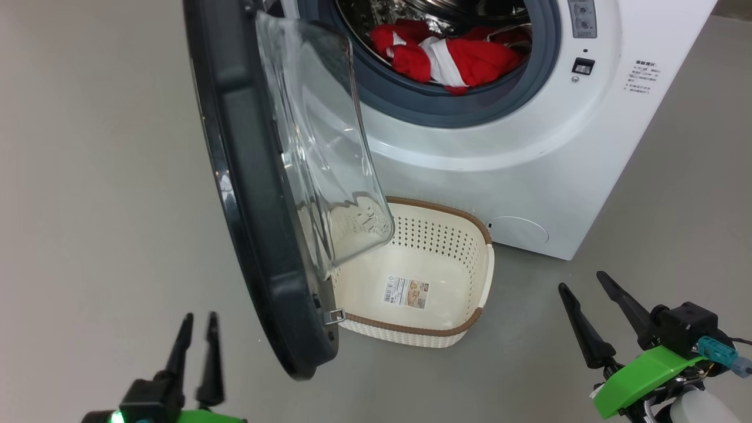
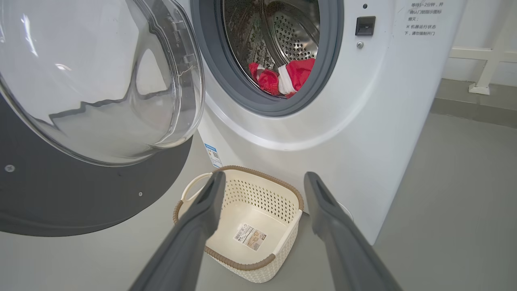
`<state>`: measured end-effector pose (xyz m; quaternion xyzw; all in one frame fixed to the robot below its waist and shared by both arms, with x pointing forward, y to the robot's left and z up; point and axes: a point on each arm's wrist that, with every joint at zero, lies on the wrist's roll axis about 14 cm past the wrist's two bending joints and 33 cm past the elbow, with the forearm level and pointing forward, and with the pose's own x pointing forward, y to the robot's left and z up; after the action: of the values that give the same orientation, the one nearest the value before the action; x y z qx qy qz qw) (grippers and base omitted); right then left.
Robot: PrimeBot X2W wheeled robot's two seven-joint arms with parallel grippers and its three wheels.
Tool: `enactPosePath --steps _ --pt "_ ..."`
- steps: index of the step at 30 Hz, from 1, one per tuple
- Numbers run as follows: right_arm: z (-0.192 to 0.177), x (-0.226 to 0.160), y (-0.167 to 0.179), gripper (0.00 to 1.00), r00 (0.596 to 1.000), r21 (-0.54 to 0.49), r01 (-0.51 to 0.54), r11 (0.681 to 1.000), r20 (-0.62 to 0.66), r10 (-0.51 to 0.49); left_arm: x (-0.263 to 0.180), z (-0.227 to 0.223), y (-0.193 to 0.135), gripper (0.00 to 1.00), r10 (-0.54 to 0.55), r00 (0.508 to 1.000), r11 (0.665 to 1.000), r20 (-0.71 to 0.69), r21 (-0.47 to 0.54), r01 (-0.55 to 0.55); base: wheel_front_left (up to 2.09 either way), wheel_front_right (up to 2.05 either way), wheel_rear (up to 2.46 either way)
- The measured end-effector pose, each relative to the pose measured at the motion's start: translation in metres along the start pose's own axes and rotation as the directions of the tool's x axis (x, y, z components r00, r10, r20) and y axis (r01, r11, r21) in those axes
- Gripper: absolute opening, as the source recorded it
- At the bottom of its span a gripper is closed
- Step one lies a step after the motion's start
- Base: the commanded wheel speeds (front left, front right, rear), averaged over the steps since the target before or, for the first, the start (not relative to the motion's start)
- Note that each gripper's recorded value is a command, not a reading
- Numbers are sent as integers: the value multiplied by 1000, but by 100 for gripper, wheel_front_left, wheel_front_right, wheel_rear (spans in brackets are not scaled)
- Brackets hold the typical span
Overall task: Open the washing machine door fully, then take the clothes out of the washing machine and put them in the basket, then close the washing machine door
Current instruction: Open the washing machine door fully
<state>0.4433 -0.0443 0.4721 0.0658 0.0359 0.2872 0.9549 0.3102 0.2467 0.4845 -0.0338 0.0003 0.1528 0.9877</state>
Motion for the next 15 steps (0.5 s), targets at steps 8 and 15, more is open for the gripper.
enactPosePath --steps 8,15 --pt "4 2 4 100 1000 -5 -10 1000 9 10 5 66 19 0 62 977 997 204 -61 -51 0 0 0" --pt "6 3 5 100 1000 -7 -13 1000 14 13 -8 167 -5 0 -7 866 996 500 -75 52 0 0 0"
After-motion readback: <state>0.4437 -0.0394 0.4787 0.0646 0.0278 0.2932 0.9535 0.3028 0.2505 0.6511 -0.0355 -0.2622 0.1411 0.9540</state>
